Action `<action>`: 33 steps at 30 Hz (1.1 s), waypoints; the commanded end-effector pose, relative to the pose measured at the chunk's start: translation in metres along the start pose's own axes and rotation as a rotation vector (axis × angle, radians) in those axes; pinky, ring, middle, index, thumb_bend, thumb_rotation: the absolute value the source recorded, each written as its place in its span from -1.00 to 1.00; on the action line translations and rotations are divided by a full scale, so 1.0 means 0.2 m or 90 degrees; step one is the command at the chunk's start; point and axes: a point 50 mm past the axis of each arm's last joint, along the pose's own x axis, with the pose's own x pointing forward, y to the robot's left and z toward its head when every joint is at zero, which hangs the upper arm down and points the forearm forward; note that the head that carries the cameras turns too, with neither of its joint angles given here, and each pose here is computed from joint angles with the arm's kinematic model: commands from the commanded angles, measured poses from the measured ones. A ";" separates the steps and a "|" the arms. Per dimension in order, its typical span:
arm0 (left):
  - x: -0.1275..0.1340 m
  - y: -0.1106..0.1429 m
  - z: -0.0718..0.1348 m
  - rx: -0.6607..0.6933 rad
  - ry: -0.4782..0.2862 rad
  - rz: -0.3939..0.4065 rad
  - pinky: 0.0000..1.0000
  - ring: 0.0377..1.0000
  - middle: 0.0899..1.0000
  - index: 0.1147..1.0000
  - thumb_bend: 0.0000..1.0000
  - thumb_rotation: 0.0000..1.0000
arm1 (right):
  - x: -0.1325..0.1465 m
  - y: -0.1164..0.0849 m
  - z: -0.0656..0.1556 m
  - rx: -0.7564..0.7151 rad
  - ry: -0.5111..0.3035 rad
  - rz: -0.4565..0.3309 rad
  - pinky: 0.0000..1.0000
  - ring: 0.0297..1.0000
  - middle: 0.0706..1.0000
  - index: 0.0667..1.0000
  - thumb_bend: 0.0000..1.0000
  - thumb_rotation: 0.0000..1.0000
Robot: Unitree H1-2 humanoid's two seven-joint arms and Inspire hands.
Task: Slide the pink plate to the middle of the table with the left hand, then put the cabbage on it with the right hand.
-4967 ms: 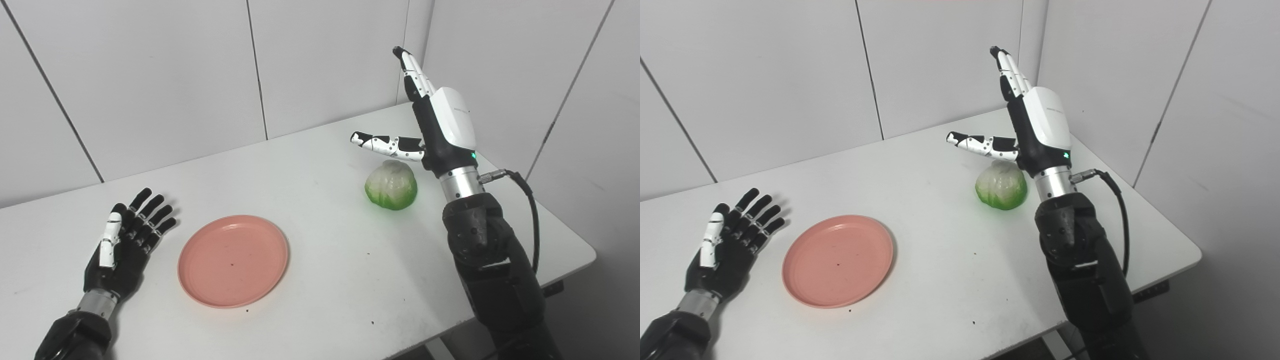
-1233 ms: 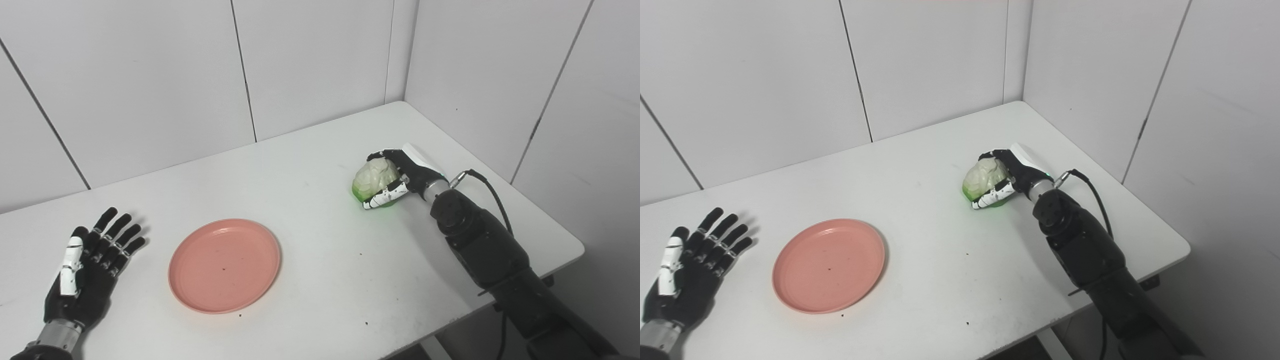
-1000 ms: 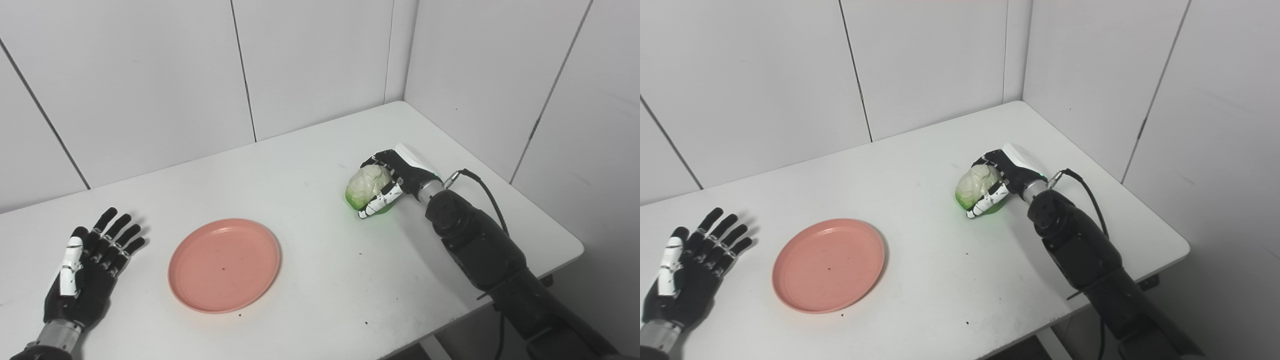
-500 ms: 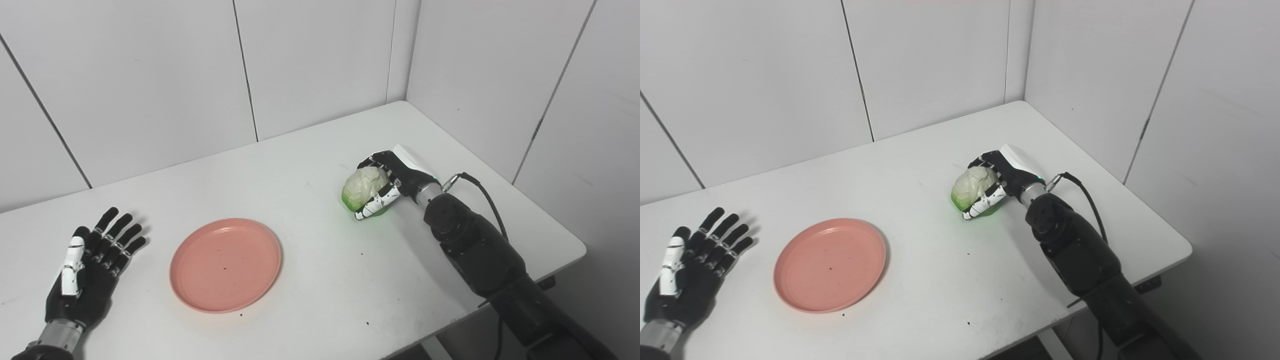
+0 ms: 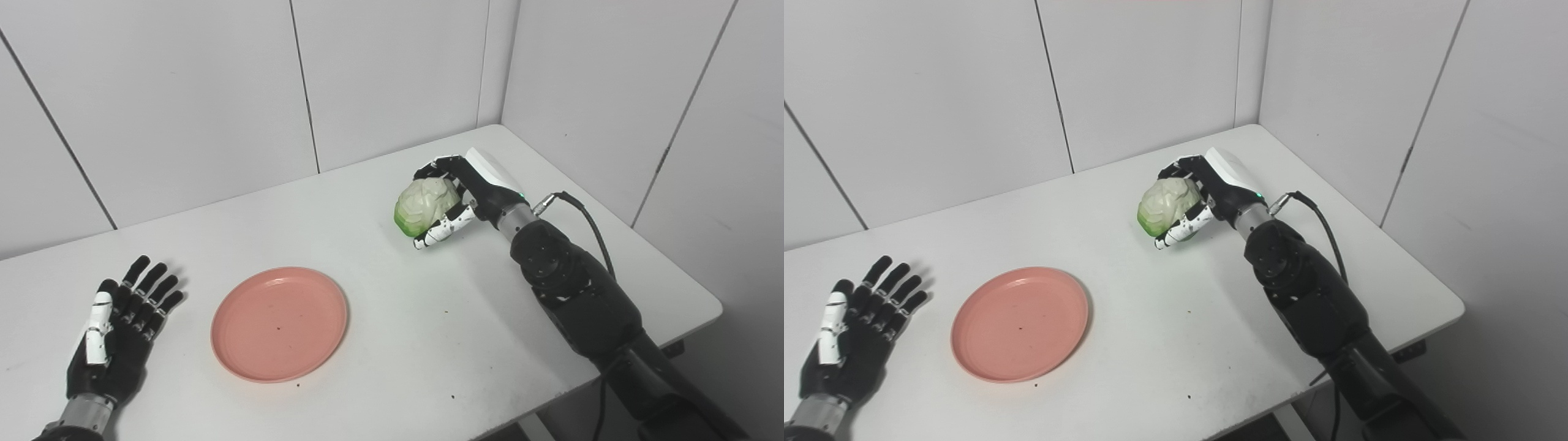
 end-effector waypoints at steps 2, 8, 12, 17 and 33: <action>-0.10 -0.03 -0.24 -0.036 0.121 0.033 0.79 0.80 0.84 0.82 0.00 0.90 | 0.06 -0.10 0.16 -0.004 -0.063 -0.028 -0.23 -0.18 -0.16 -0.07 0.06 -1.00; -0.08 -0.14 -0.24 -0.027 0.126 0.039 0.80 0.81 0.83 0.82 -0.02 0.95 | 0.10 -0.04 0.30 0.000 -0.109 0.004 -0.31 -0.21 -0.18 -0.04 0.05 -1.00; -0.06 -0.22 -0.25 -0.026 0.130 0.047 0.78 0.80 0.83 0.82 -0.04 0.99 | 0.13 0.01 0.36 0.008 -0.142 0.029 -0.25 -0.18 -0.14 -0.07 0.06 -1.00; -0.04 -0.32 -0.24 -0.025 0.127 0.049 0.81 0.82 0.85 0.84 -0.09 1.00 | 0.17 0.15 0.45 0.018 -0.169 0.078 -0.29 -0.22 -0.16 -0.05 0.05 -1.00; 0.03 -0.49 -0.22 -0.014 0.129 0.060 0.83 0.82 0.85 0.84 -0.16 1.00 | 0.22 0.51 0.61 0.023 -0.217 0.186 -0.30 -0.24 -0.17 -0.06 0.06 -1.00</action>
